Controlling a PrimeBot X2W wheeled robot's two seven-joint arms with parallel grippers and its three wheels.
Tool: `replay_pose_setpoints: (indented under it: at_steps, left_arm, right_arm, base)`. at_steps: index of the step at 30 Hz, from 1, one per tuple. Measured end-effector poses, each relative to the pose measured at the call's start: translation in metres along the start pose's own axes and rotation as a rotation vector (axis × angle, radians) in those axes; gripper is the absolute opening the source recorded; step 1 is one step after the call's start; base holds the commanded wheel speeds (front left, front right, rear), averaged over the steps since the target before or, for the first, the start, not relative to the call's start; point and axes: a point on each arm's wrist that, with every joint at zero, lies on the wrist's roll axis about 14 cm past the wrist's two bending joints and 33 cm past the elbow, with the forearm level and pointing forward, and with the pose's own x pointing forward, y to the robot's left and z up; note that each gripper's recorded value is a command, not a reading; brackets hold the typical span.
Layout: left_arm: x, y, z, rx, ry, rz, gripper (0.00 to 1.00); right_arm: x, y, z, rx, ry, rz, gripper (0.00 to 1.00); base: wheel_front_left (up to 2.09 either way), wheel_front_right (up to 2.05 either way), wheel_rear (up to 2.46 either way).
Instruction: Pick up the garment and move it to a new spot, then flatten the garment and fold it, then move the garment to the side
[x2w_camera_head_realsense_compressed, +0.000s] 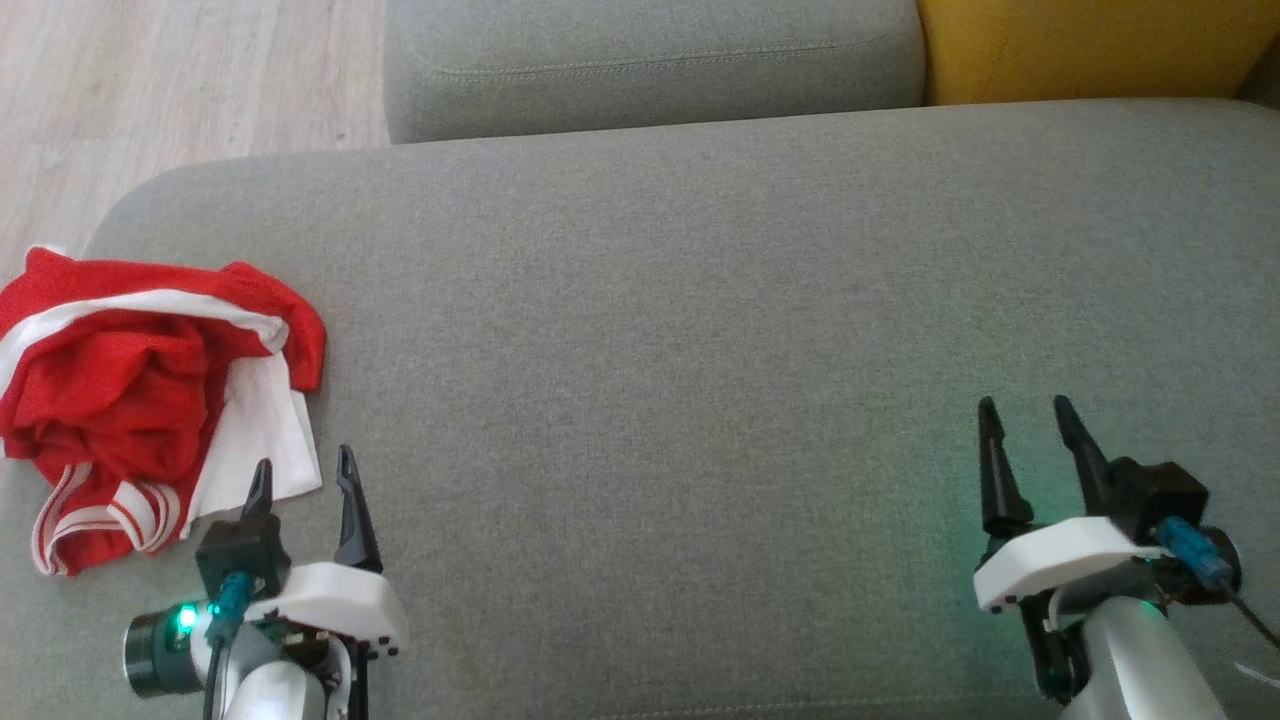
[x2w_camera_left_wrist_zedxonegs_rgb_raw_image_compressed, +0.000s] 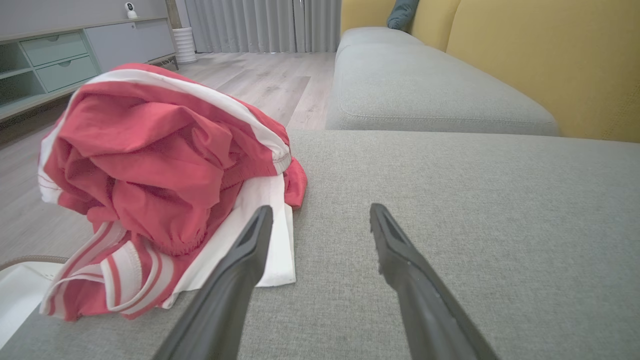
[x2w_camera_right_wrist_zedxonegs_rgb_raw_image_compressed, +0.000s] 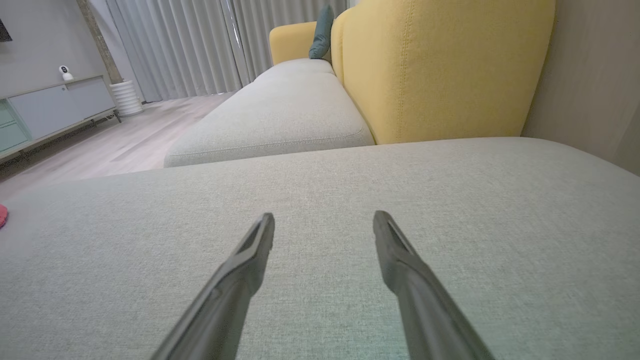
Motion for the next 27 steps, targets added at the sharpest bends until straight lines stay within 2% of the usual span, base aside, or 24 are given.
replay_pose_setpoints:
  at_steps: [9,17,21,27]
  left_arm:
    - [0.002,0.001,0.003,-0.016,-0.008,0.010,1.00]
    - [0.002,0.003,0.000,-0.024,0.001,0.016,1.00]
    - [-0.003,0.005,-0.002,-0.024,0.006,0.020,1.00]
    - [-0.016,0.023,-0.004,-0.036,0.009,0.069,1.00]
  right_arm:
    - [-0.001,-0.013,0.001,0.013,-0.006,-0.042,1.00]
    - [0.002,-0.010,-0.001,0.011,0.002,-0.031,1.00]
    - [0.009,0.006,0.000,0.003,0.000,0.015,1.00]
    - [0.026,0.059,-0.001,-0.021,0.007,0.172,1.00]
  base:
    - [0.00,0.00,0.00]
    - [0.00,0.00,0.00]
    - [0.00,0.00,0.00]
    - [0.00,0.00,0.00]
